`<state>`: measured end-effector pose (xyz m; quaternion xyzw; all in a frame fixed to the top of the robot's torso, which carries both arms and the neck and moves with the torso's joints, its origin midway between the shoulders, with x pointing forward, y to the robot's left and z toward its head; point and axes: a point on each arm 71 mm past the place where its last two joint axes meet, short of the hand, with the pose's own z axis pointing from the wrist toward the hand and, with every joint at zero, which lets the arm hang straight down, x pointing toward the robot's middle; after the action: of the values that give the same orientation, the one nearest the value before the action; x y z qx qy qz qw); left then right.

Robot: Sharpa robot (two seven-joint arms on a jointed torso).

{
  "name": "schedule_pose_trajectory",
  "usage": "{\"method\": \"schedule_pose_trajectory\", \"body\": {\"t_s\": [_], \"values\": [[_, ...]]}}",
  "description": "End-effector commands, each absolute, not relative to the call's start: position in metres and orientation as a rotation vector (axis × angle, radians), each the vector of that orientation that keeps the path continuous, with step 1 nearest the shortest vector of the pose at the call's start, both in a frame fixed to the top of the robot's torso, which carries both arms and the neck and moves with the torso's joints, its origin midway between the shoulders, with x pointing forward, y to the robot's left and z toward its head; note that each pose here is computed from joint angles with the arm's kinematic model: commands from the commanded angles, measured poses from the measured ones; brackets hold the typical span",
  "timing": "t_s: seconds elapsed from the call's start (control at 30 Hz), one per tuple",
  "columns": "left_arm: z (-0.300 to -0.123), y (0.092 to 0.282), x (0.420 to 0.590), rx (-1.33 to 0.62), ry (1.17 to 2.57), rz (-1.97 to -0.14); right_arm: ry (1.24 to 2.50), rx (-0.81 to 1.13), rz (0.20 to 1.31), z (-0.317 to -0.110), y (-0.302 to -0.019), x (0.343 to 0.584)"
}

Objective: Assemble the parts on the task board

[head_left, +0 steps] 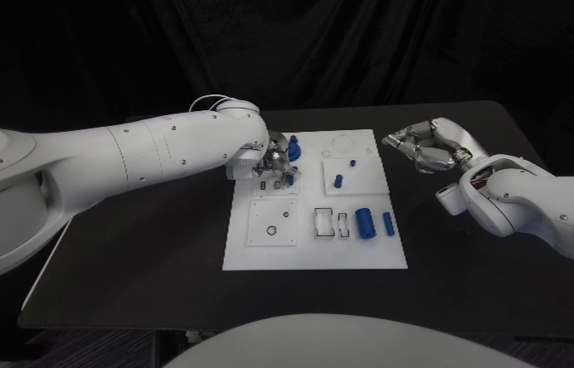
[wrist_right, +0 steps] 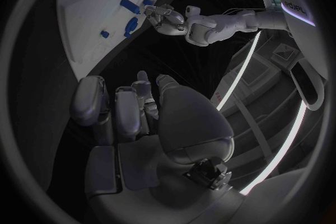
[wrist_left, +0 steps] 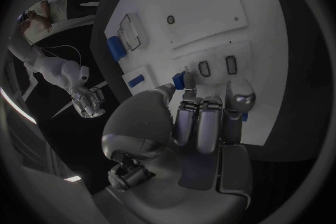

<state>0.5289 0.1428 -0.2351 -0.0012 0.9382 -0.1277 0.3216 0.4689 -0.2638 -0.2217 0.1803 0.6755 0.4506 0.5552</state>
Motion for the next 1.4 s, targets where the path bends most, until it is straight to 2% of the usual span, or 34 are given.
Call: {"method": "schedule_pose_trajectory", "body": {"t_s": [0.03, 0.77, 1.4], "values": [[-0.237, 0.140, 0.528, 0.014, 2.473, -0.360, 1.614, 0.432, 1.056, -0.224, -0.264, 0.469], [-0.241, 0.142, 0.526, 0.014, 2.484, -0.366, 1.624, 0.434, 1.051, -0.225, -0.264, 0.471], [-0.240, 0.157, 0.523, -0.034, 2.457, -0.355, 1.631, 0.441, 1.040, -0.226, -0.267, 0.471]]}}
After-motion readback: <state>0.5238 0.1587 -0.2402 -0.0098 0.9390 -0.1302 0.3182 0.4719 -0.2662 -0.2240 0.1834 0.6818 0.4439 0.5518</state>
